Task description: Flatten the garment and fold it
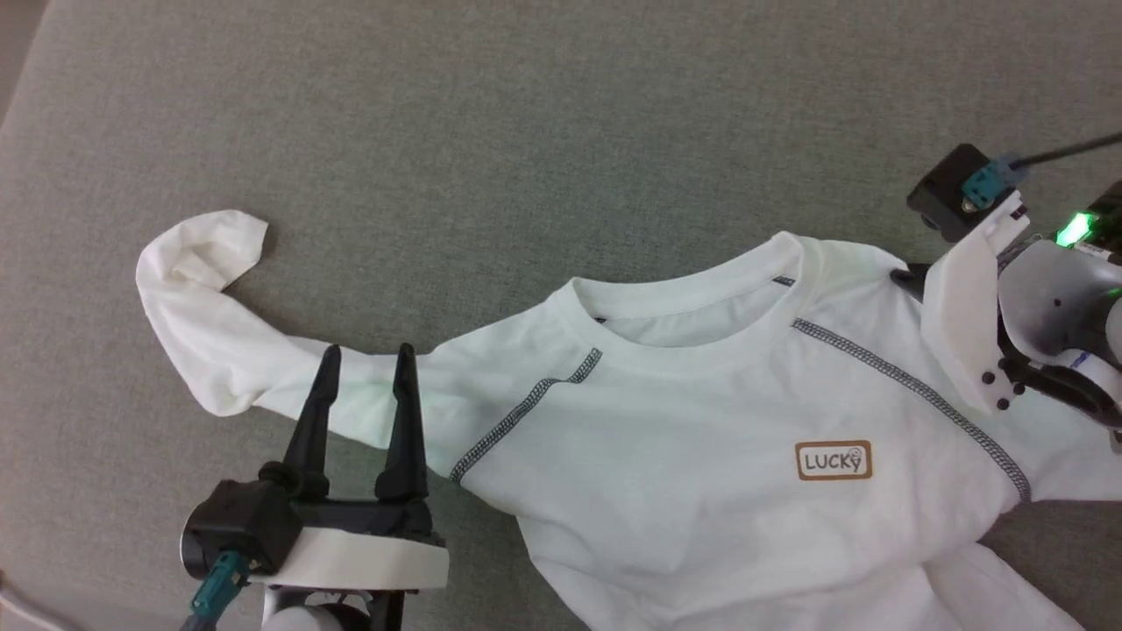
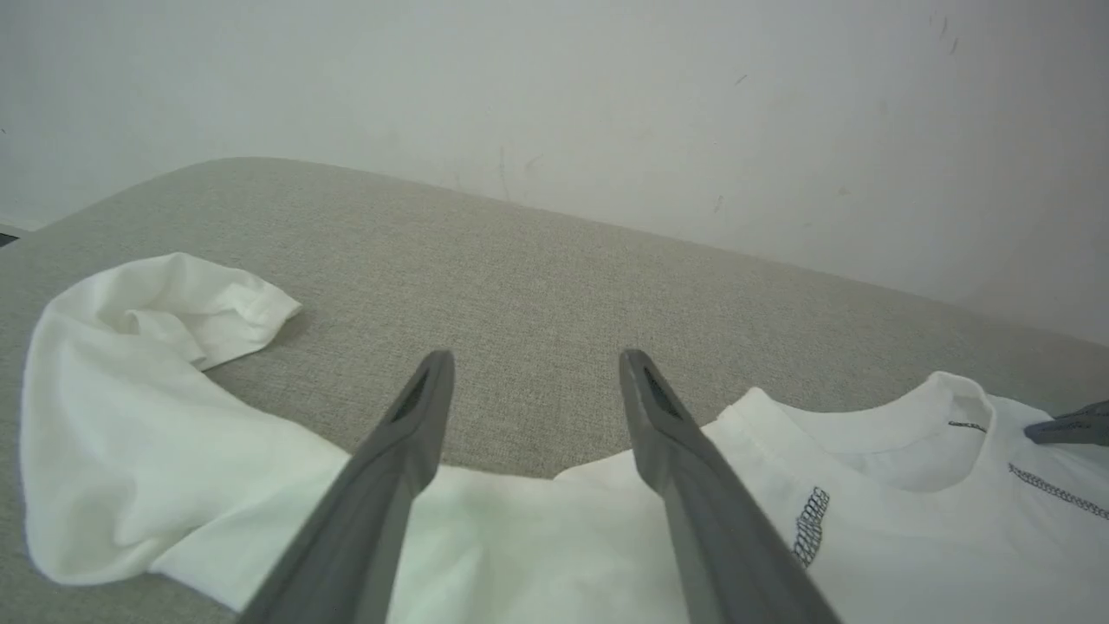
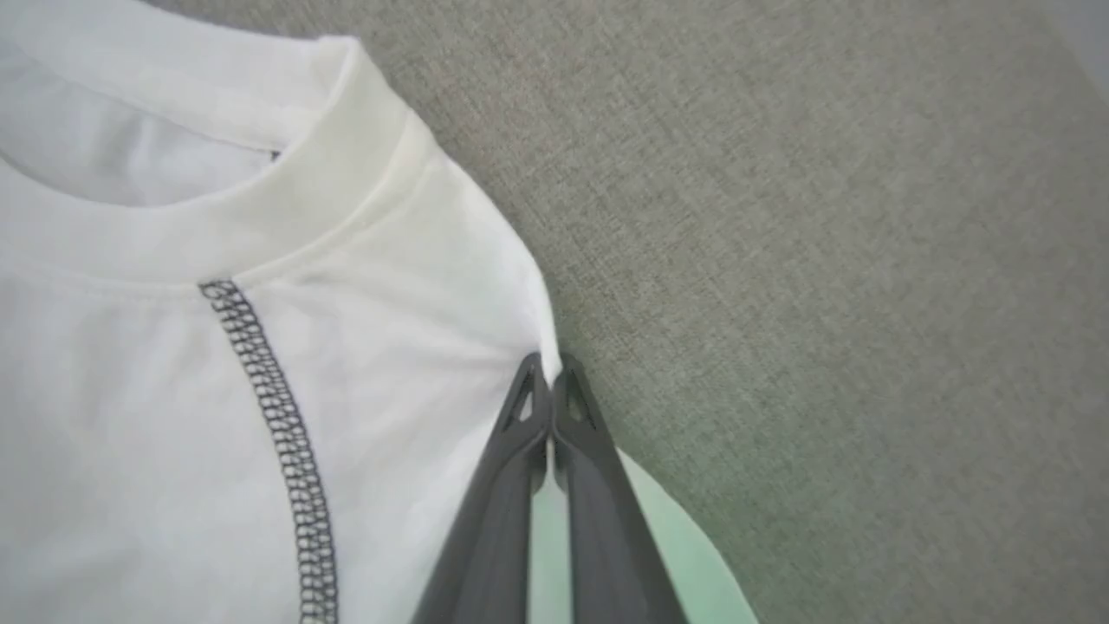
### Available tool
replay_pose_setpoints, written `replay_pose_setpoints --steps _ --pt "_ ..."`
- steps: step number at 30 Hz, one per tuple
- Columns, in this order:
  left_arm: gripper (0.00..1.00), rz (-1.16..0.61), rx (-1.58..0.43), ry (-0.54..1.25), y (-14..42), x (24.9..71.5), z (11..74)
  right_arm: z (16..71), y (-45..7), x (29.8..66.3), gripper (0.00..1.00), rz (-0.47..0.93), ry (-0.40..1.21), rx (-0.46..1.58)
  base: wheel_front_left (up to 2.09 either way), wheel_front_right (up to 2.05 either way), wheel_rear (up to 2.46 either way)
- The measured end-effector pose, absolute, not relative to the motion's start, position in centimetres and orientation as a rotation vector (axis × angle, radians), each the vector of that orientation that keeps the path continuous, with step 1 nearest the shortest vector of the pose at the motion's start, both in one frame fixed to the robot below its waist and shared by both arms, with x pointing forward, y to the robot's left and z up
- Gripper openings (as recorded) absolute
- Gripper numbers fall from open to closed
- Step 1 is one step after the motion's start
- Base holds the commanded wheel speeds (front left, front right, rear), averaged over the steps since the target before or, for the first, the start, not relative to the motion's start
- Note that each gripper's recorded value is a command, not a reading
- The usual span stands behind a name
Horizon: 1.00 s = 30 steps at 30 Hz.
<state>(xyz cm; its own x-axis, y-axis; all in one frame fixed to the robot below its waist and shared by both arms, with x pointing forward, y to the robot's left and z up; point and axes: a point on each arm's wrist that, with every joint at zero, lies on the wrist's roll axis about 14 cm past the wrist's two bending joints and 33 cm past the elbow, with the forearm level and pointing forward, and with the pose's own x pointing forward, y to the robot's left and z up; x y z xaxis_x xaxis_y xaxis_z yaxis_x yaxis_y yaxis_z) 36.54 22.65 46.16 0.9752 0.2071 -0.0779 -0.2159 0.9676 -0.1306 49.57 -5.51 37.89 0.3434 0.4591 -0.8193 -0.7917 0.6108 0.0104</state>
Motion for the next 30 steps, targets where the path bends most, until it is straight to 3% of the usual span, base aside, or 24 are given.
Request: replay_pose_setpoints --steps 7,15,23,27,30 --pt "1.00 0.170 -0.138 0.010 22.0 36.9 47.7 40.3 -8.1 51.0 0.00 0.716 0.688 -0.360 0.00 0.00 0.00" --pt "1.00 0.066 -0.146 -0.011 19.8 37.8 48.2 40.5 -14.8 49.3 0.00 0.526 0.626 -0.333 0.00 0.00 0.00" --pt "1.00 -0.238 -0.009 -0.020 15.1 42.3 51.0 41.5 -14.8 48.0 0.00 0.486 0.562 -0.269 0.00 0.00 0.00" --pt "1.00 -0.422 0.157 0.074 12.1 45.6 51.6 41.6 -13.8 48.2 0.00 0.510 0.546 -0.270 0.00 0.00 0.00" --pt "1.00 -0.585 0.206 0.296 9.9 45.7 48.7 42.1 -12.5 48.7 0.00 0.540 0.520 -0.268 0.00 0.00 0.00"
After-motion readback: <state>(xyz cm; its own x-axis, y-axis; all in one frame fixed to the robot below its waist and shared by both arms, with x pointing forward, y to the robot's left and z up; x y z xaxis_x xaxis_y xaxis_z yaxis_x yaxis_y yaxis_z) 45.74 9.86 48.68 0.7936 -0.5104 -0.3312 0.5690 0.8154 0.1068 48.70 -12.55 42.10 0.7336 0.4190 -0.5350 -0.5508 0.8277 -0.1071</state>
